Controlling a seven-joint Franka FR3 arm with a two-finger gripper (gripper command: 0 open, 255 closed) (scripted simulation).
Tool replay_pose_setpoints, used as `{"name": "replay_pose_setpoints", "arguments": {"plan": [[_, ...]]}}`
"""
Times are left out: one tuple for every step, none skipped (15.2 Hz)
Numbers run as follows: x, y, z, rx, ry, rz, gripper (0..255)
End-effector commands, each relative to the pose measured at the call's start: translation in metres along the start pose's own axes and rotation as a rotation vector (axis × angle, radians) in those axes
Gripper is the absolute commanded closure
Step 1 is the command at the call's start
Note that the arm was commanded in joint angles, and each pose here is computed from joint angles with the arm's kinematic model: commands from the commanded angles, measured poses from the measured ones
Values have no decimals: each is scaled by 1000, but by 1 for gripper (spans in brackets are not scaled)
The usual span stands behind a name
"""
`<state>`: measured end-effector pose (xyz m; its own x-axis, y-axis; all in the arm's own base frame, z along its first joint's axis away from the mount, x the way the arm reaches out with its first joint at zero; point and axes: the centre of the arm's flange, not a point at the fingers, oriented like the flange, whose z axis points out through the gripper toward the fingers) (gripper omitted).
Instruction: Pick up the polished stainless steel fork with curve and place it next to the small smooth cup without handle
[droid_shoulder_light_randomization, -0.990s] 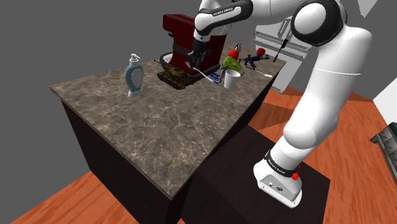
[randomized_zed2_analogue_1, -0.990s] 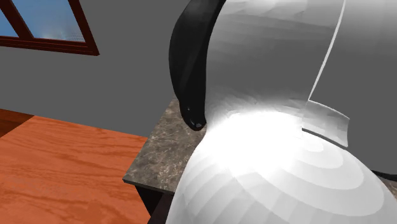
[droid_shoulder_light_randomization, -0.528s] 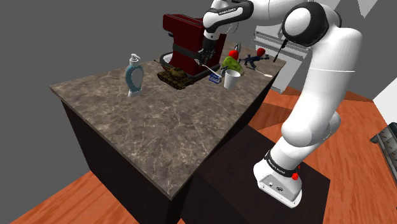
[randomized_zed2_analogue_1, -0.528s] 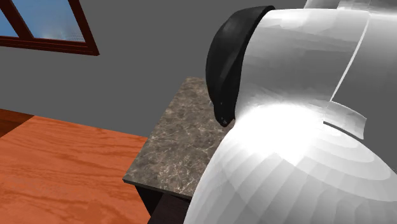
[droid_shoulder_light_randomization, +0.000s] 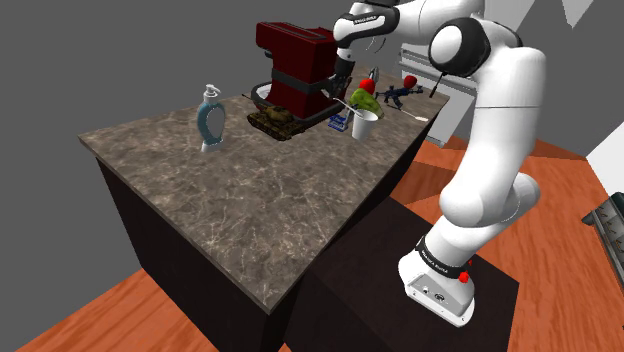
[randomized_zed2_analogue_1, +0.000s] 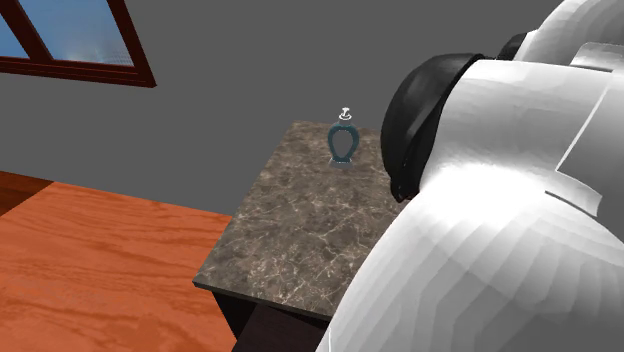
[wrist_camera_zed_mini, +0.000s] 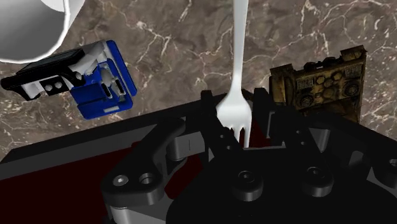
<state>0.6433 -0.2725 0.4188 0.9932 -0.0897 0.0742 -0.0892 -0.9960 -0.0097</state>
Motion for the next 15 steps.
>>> {"name": "replay_pose_setpoints", "arguments": {"plan": [[5,27,2,0,0,-1,255],[7,40,2,0,0,-1,255],[9,53,2,0,0,-1,255],[10,56,2,0,0,-1,255],[9,56,7,0,0,-1,255],[9,56,12,0,0,-1,255],[9,56,18,0,0,-1,255],[8,56,23,0,0,-1,255],[8,56,28,0,0,-1,255],[7,56,33,0,0,-1,255],[7,56,39,0,0,-1,255],[7,56,44,0,0,-1,255],[6,56,49,0,0,-1,255],[6,56,54,0,0,-1,255],[6,56,60,0,0,-1,255]]}}
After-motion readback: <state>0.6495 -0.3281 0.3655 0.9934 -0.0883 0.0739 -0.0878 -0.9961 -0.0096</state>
